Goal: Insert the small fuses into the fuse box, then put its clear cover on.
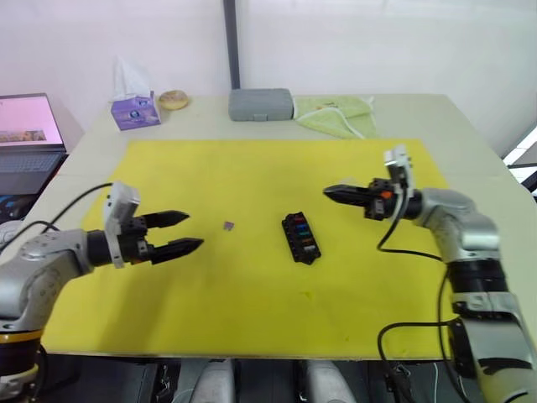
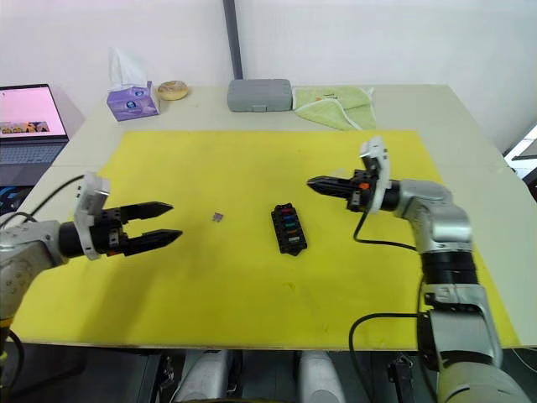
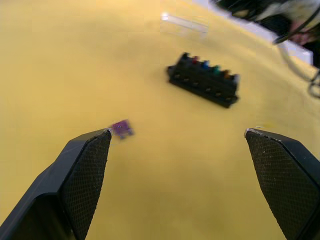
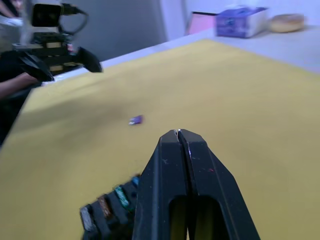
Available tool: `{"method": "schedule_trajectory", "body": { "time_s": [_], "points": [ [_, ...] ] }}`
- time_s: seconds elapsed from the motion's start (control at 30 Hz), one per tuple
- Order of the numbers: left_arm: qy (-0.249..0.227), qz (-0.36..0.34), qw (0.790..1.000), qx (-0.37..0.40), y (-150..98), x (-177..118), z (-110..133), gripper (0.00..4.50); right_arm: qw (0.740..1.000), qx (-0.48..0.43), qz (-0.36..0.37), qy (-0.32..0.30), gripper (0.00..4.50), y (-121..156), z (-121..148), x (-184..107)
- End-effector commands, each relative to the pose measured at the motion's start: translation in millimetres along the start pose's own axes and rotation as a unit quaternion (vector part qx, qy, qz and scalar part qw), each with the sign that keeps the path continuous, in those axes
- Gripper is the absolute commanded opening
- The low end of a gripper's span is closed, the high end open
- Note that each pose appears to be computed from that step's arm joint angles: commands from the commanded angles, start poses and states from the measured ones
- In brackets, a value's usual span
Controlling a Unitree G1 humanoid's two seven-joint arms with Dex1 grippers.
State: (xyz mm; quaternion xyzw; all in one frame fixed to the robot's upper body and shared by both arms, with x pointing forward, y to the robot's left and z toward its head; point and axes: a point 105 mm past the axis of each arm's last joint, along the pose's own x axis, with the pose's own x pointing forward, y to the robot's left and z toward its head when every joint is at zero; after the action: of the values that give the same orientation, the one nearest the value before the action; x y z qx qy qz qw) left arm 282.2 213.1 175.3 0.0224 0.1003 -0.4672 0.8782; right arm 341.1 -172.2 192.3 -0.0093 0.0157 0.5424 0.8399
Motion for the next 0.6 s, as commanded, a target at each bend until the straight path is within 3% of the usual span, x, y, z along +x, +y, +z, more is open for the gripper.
{"method": "schedule_trajectory", "body": {
  "time_s": [0.03,0.1,0.33,0.6],
  "points": [
    [0.007,0.088,0.995,0.037,32,-30,1,4.5,0.997,-0.006,-0.078,-0.026,0.27,1,13,-36],
    [0.012,0.115,0.993,0.033,43,-41,-7,4.5,0.993,0.005,-0.117,-0.03,0.84,7,11,-57],
    [-0.001,0.141,0.99,-0.005,61,-46,-29,4.5,0.974,0.051,-0.221,0.001,4.42,28,-22,-105],
    [-0.005,0.103,0.995,-0.019,71,-18,-36,4.5,0.967,0.061,-0.246,0.02,4.47,31,-30,-116]
  ]
}}
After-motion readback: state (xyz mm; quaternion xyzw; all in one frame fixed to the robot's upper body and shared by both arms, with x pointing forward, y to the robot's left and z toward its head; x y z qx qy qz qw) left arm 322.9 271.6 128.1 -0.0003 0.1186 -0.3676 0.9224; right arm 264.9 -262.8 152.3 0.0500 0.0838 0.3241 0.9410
